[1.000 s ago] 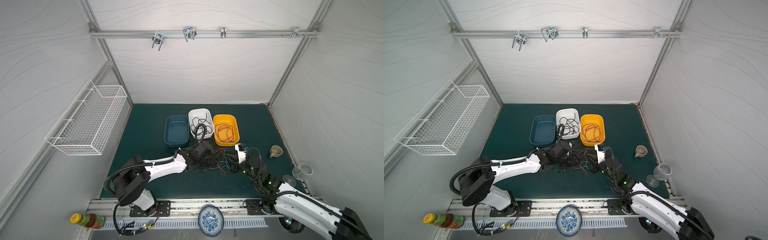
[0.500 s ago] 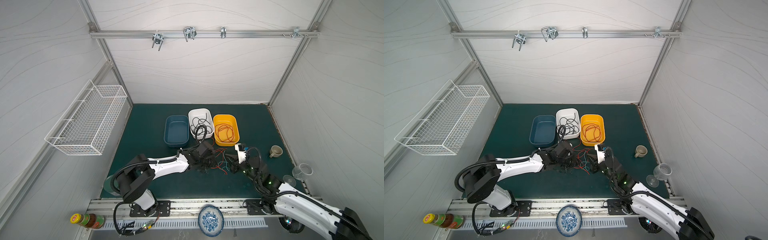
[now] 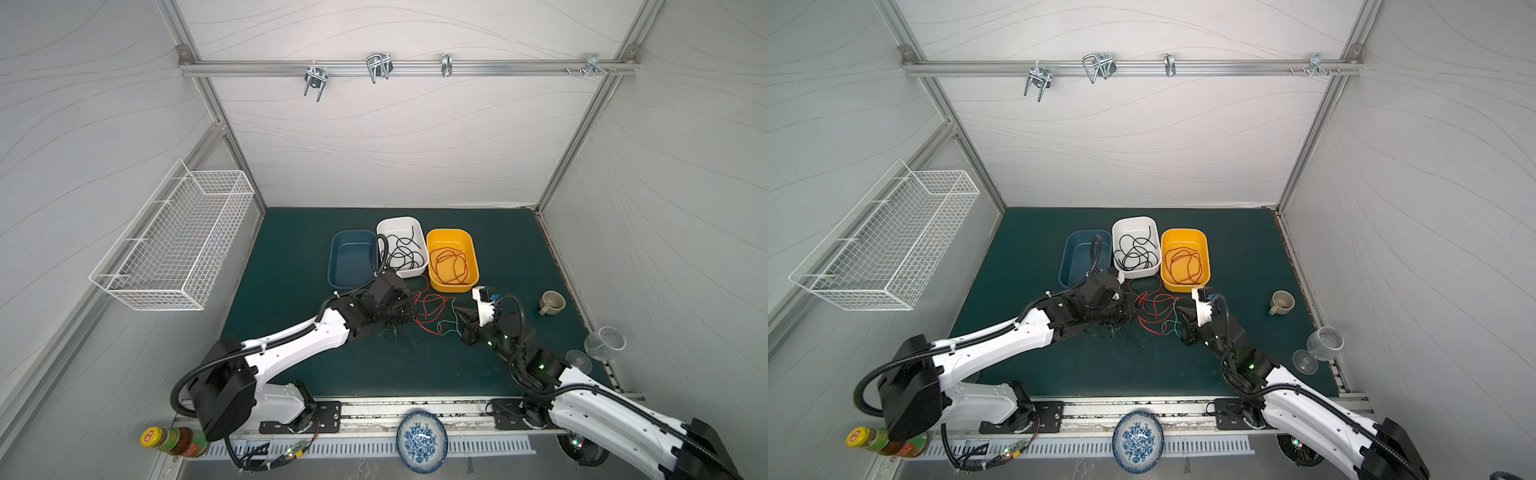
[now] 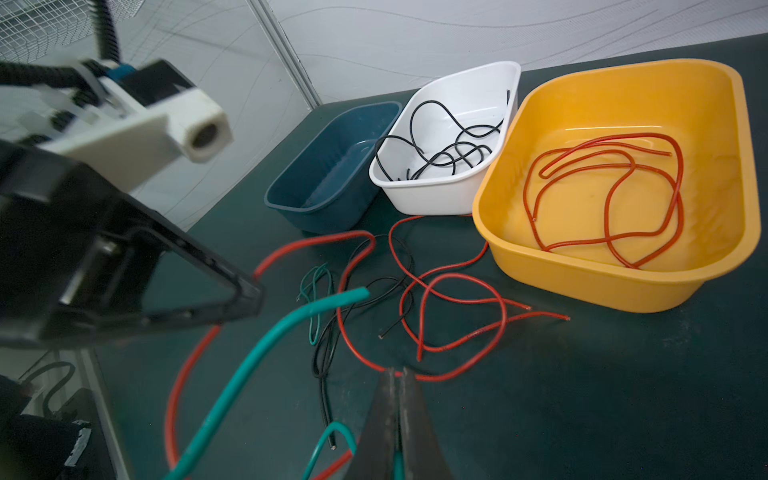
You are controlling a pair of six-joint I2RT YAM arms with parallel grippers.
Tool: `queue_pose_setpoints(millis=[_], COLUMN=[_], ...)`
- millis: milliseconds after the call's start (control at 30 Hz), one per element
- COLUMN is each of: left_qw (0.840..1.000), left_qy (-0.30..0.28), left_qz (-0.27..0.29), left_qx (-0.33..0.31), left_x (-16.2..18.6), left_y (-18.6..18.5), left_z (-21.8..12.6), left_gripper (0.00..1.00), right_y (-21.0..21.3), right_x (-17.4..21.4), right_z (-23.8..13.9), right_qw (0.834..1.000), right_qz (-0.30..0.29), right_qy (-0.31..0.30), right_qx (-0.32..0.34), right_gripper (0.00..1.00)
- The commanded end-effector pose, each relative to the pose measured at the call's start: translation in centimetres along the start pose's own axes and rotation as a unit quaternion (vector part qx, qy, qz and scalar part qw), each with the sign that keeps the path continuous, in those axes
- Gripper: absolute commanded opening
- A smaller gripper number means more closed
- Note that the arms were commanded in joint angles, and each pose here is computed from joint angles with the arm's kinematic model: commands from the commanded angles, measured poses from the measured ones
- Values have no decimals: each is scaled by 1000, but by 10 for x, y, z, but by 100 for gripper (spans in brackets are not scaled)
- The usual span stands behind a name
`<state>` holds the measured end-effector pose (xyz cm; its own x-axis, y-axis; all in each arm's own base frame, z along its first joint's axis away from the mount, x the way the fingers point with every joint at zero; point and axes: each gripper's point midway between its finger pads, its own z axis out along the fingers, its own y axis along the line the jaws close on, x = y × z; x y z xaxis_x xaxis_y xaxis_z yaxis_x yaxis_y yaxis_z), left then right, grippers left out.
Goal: Untangle the cables
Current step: 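Grasp a red wire in the pile with the left gripper and lift it, then carry the held green wire with the right gripper over the teal bin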
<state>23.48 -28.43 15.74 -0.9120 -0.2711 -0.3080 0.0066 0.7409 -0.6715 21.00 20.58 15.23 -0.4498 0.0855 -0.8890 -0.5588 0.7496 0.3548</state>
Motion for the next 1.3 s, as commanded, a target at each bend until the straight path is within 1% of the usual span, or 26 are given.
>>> queue_pose_setpoints(millis=[0,100,200,333,400,567,667,767,900,1033,1167,1267], left_qw=[999,996,993,984,977,949,935,922,908,901,900,899], left_qy=[-23,-46,-53,-55,-51,-50,-71,-112,-177,-236,-271,-274], left_qz=[34,60,86,144,176,261,293,319,336,328,312,312], left_qx=[-25,-41,-56,-88,-108,-171,-188,-189,-176,-156,-137,-138], left_x=[-11,-19,-21,-22,-22,-26,-31,-36,-38,-37,-35,-35], left_y=[10,17,25,36,44,64,71,78,88,97,100,101], left_z=[-30,-58,-83,-112,-121,-141,-149,-155,-164,-173,-184,-182], left_gripper=[0,0,0,0,0,0,0,0,0,0,0,0], right_y=[-6,-9,-11,-16,-14,-4,5,20,50,75,92,102], right_x=[-4,-2,-2,-2,-8,-30,-42,-55,-67,-79,-87,-90], right_z=[-1,0,1,2,2,6,15,30,57,90,125,154], right_qw=[1000,1000,999,998,998,998,997,997,995,993,990,987], right_qz=[0,0,-2,-3,-4,-1,-1,-15,-33,-50,-65,-77], right_qy=[-5,0,4,17,17,25,38,56,83,107,124,142], right_qx=[18,27,34,54,57,58,61,59,34,12,-3,-7], right_gripper=[0,0,0,0,0,0,0,0,0,0,0,0])
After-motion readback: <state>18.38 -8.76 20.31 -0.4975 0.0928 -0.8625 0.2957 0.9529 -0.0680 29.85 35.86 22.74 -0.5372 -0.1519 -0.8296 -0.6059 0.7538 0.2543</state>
